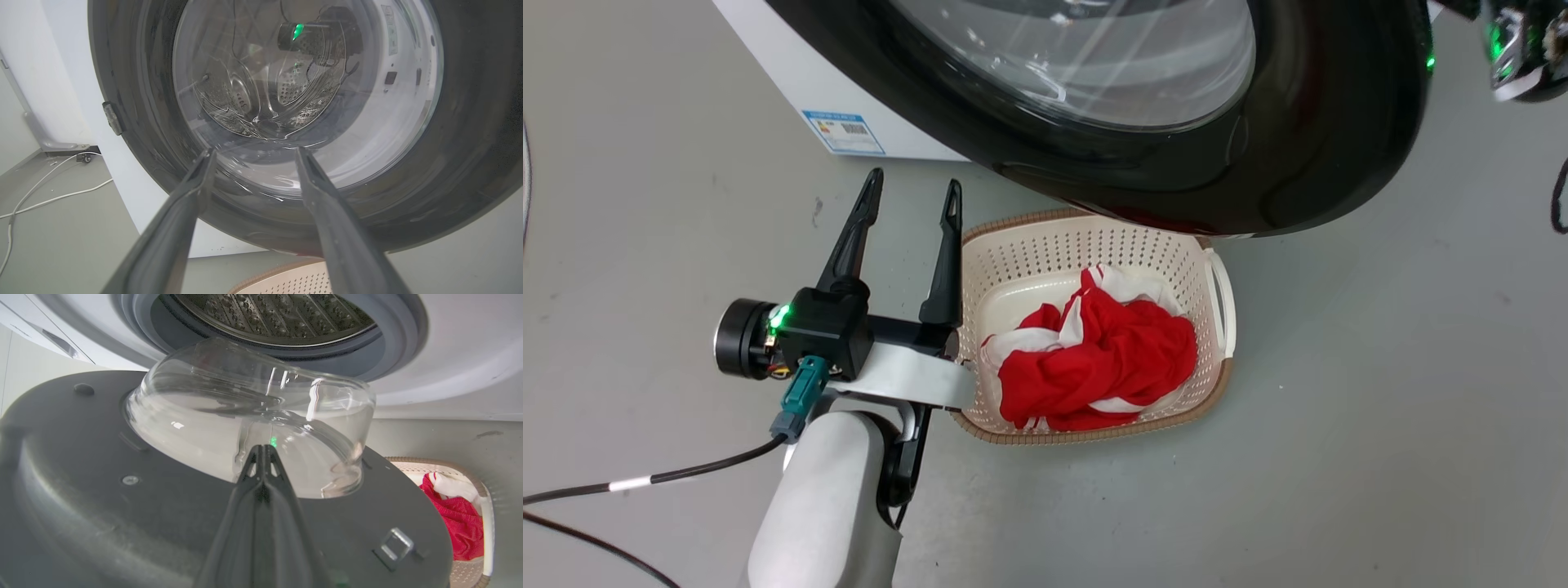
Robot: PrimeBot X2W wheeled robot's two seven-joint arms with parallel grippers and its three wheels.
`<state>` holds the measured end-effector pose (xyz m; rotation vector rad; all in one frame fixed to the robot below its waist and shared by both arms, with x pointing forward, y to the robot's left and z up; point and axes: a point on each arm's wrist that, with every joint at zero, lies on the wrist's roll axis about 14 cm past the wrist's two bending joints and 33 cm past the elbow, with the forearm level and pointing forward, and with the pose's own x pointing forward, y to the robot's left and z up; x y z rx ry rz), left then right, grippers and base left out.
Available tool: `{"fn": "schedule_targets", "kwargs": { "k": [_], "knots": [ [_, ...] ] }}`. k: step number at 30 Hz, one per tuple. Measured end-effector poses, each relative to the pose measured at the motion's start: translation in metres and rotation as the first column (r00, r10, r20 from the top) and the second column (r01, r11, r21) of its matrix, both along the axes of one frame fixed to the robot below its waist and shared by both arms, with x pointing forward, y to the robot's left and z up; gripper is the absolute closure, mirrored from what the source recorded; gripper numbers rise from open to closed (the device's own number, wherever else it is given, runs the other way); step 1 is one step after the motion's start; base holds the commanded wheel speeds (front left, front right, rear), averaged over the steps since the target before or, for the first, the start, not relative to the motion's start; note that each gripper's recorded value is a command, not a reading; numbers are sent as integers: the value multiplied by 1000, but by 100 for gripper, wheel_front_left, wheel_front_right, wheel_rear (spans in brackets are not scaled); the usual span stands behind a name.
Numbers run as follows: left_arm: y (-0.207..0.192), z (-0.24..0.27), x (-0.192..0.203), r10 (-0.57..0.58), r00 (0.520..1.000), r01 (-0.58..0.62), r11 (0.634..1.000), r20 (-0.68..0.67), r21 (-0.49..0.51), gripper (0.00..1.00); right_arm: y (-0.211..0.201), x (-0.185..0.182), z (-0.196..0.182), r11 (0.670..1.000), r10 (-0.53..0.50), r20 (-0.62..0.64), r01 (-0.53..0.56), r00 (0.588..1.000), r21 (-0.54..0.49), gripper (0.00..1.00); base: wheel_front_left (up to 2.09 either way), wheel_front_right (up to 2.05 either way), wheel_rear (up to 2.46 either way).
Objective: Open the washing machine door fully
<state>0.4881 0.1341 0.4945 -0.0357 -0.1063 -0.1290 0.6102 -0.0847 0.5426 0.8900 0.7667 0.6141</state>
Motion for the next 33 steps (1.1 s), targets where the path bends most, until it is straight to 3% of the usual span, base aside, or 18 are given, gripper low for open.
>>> {"fn": "schedule_targets", "kwargs": {
  "k": [18,31,33],
  "knots": [
    [1,24,-44,-16,1000,15,1000,24,16,0,37,-102,18,975,221,-18,-221,975,-11,100,0,0,0],
    [5,42,-72,-17,998,15,1000,59,20,0,78,-170,24,925,381,11,-381,925,-4,100,0,0,0],
    [8,44,-84,-12,998,11,1000,64,19,0,96,-193,27,903,430,31,-430,902,11,100,0,0,0]
  ]
}}
